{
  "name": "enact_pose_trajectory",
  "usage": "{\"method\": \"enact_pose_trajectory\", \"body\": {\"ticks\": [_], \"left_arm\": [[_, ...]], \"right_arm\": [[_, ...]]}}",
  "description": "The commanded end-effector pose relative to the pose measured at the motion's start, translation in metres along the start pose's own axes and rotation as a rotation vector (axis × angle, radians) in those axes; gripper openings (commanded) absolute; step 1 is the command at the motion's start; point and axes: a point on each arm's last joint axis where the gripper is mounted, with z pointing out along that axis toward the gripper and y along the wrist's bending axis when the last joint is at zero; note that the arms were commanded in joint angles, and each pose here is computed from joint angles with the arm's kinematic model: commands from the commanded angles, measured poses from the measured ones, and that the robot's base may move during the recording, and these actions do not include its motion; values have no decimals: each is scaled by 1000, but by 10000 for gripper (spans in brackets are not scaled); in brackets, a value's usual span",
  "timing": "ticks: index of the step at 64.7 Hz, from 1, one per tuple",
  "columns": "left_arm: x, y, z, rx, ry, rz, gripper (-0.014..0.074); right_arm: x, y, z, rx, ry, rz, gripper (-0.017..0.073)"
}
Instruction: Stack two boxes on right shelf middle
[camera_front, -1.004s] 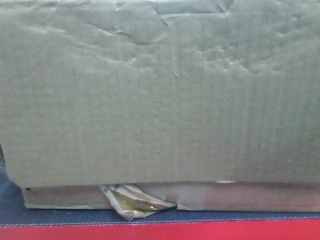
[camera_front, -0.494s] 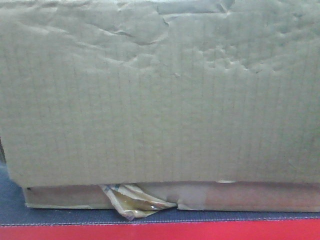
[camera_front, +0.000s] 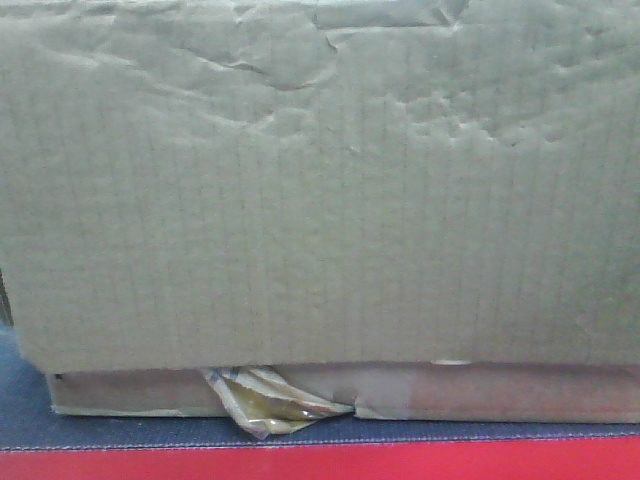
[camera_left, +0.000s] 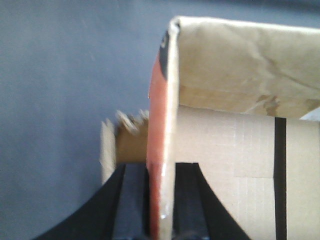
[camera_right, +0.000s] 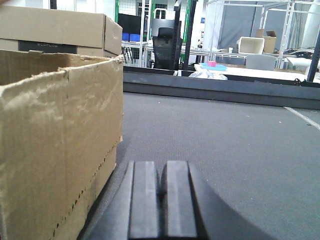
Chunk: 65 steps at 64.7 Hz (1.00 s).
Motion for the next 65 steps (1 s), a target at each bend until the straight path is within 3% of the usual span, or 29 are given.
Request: {"method": "enact_pose_trajectory", "body": {"ticks": [1,14,31,44,65], "left_arm": [[10,-14,15,6,31,-21,-111],[38,-29,54,-29,158,12,-111],[76,-22,92,-120,309,8,-111],[92,-24,111,-75,316,9,-111],[93,-24,112,-74,317,10,-102]], "right_arm": [[-2,0,0,1,-21,1,-160],[-2,0,0,1,-21,1,-160],[-2,0,0,1,-21,1,-160],[-2,0,0,1,-21,1,-160],[-2,0,0,1,-21,1,-160]]}}
